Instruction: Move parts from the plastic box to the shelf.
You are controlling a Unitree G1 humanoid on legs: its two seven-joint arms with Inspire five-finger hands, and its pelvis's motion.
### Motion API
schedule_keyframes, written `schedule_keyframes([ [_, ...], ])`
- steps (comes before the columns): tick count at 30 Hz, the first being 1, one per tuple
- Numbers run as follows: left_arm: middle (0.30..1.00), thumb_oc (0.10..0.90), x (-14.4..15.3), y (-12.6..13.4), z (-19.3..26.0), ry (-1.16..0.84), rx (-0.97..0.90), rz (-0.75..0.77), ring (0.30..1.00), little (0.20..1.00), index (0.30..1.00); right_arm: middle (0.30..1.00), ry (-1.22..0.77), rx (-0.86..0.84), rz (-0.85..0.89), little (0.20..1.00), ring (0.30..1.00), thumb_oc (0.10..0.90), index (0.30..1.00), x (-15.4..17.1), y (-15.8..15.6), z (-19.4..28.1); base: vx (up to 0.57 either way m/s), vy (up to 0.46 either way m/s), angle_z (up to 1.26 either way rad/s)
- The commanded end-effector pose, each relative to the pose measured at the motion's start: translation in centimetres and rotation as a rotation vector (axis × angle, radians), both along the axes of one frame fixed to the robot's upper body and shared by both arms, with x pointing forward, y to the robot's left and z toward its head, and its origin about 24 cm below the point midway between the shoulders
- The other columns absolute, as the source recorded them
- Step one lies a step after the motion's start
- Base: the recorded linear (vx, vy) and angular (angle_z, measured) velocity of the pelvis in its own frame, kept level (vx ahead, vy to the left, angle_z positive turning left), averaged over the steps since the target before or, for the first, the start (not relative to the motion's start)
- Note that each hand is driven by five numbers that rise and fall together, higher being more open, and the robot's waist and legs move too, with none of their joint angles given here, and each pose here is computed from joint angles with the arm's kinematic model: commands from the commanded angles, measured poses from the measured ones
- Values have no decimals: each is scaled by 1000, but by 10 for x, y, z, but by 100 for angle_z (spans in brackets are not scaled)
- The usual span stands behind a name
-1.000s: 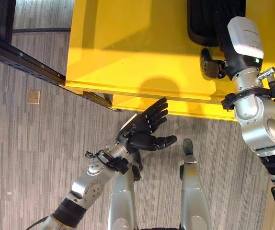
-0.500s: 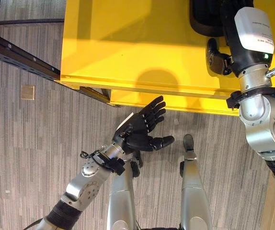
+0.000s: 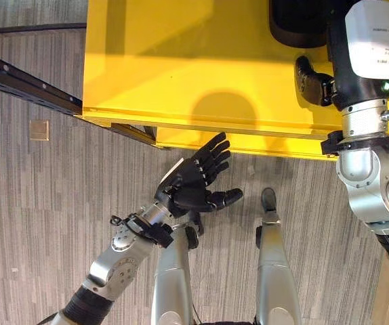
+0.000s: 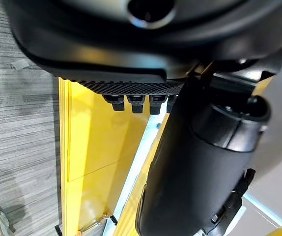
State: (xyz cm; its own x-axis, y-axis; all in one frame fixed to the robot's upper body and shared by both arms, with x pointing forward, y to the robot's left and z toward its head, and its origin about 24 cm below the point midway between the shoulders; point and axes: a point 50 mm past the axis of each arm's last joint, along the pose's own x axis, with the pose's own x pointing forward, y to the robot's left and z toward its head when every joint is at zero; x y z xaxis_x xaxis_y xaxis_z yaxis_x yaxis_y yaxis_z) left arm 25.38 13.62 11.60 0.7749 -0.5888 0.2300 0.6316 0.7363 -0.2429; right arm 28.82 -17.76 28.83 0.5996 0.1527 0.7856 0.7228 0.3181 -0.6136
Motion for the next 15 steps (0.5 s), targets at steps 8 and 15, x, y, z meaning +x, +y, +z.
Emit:
schedule_keyframes([
  [8,1000,900,-27,-14,38,-216,-127,-154,1000,1000,1000,1000,-543,-6,213,1000,1000,900,1000,-62,17,56,11,31,0],
  [15,1000,900,-30,-18,36,-214,-153,-162,1000,1000,1000,1000,-670,63,287,1000,1000,900,1000,-74,13,56,19,33,-1],
])
